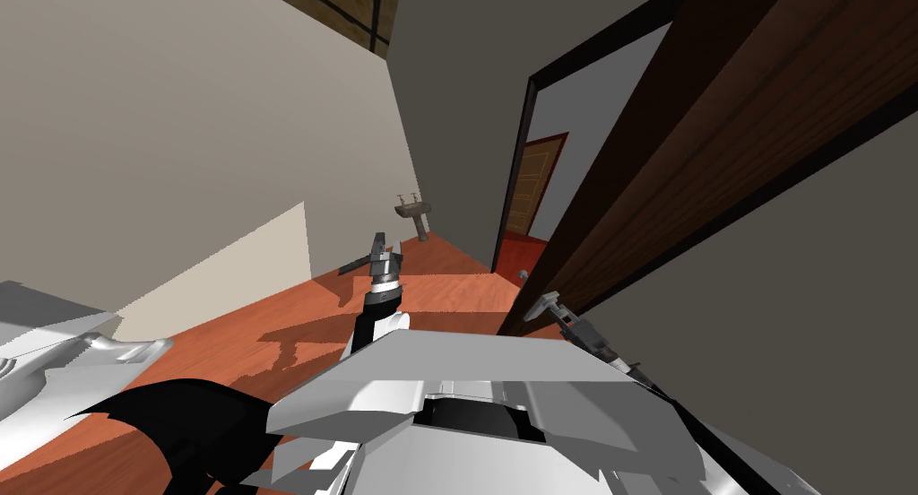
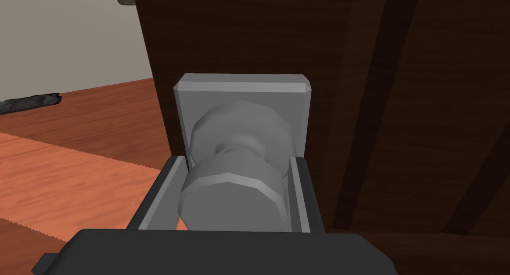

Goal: Pull the door open

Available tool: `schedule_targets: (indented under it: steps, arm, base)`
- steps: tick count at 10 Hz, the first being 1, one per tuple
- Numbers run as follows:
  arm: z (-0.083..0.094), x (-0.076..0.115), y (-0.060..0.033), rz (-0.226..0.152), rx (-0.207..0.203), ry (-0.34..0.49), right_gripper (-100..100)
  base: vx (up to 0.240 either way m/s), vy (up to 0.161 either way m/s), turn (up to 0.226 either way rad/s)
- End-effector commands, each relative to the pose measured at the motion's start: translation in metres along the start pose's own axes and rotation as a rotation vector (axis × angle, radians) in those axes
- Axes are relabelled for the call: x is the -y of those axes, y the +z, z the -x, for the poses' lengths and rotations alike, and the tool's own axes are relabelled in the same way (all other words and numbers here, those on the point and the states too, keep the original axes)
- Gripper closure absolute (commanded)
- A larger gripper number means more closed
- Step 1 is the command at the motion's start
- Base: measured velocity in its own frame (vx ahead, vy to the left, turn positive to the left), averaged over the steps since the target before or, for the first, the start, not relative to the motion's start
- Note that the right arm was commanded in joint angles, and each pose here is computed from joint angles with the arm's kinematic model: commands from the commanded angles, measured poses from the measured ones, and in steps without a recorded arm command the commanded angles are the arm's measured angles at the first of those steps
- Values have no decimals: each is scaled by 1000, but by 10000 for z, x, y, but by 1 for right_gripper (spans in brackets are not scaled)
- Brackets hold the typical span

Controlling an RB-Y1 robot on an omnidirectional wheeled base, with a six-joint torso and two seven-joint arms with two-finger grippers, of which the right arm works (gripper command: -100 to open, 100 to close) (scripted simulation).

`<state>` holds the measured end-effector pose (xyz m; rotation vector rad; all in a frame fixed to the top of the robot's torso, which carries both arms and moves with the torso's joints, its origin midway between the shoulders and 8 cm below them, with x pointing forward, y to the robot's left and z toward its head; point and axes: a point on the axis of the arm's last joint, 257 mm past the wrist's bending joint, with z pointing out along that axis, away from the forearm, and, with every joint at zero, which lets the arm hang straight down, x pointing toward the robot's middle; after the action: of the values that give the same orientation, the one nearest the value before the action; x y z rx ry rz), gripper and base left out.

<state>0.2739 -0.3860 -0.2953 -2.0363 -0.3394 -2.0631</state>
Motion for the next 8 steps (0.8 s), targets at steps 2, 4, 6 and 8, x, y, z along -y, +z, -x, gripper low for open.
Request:
schedule_targets:
  steps: [2, 4, 6, 8]
  arm:
    - [-10, 60, -80, -15, -21, 6, 100]
    - [-16, 83, -140, -24, -32, 7, 100]
    - [-22, 109, -213, -35, -45, 9, 100]
    - [-28, 139, -299, -47, -57, 10, 100]
  base:
    - [28, 78, 42]
    - [40, 85, 52]
    - [48, 61, 44]
    - [49, 46, 51]
